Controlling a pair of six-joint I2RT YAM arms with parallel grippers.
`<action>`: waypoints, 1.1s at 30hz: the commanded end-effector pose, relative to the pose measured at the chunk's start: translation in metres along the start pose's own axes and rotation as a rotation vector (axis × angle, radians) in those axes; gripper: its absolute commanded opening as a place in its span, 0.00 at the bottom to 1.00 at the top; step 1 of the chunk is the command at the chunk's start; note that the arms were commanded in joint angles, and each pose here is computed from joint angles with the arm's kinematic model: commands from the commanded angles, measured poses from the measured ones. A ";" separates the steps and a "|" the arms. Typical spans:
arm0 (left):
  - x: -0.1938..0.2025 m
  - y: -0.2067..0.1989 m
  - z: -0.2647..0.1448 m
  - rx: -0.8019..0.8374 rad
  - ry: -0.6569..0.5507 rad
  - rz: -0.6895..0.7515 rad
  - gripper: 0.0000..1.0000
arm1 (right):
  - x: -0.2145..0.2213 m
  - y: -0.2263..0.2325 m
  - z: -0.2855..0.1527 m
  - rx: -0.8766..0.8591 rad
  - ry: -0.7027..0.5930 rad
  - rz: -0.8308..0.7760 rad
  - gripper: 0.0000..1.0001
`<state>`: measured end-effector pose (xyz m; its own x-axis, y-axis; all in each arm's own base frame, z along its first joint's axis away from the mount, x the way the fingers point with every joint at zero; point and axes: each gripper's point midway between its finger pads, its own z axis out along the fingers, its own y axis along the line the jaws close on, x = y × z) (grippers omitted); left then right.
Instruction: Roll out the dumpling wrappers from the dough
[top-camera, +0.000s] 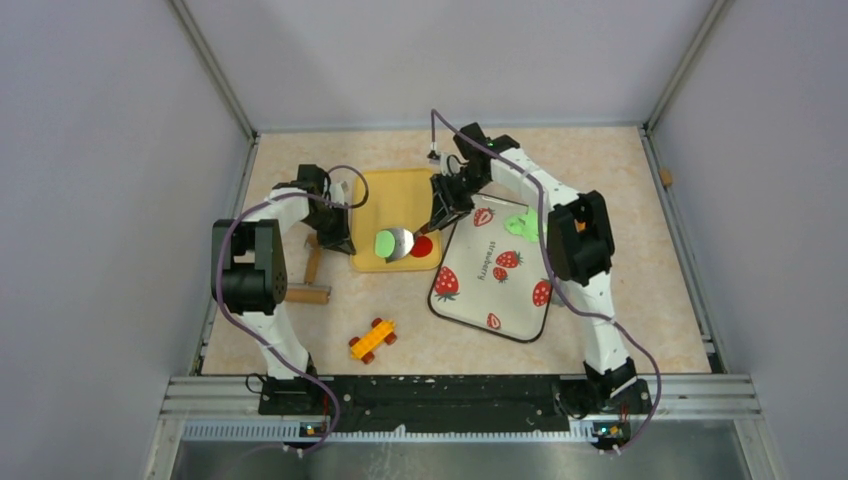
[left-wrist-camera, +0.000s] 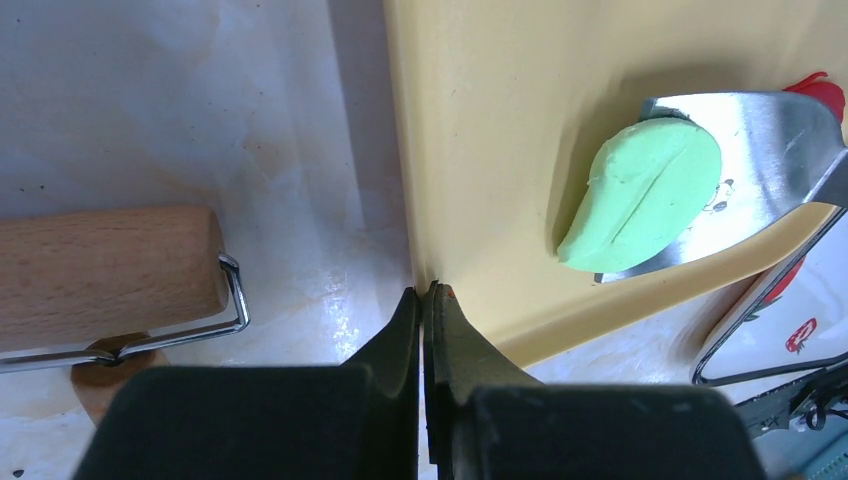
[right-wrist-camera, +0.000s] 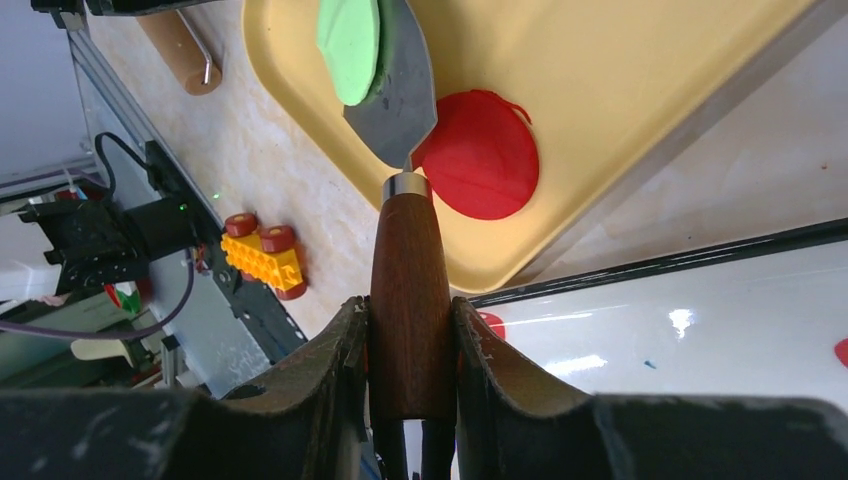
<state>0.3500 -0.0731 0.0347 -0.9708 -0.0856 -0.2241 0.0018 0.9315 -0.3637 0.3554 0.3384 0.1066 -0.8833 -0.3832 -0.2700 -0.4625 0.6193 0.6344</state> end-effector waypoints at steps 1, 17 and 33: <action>-0.021 -0.022 -0.014 0.083 -0.062 0.025 0.00 | -0.015 -0.010 0.000 0.101 -0.024 -0.085 0.00; -0.023 -0.029 -0.009 0.126 -0.042 0.015 0.00 | -0.055 -0.001 -0.012 0.200 -0.112 -0.316 0.00; -0.029 -0.036 -0.009 0.166 -0.043 0.006 0.00 | -0.102 -0.008 -0.053 0.446 -0.250 -0.489 0.00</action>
<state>0.3624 -0.0856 0.0393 -0.9696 -0.0941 -0.2259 0.0132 0.9016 -0.4324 0.4074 0.3564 0.1411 -0.6455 -0.5323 -0.5478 -0.7448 0.5977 0.2968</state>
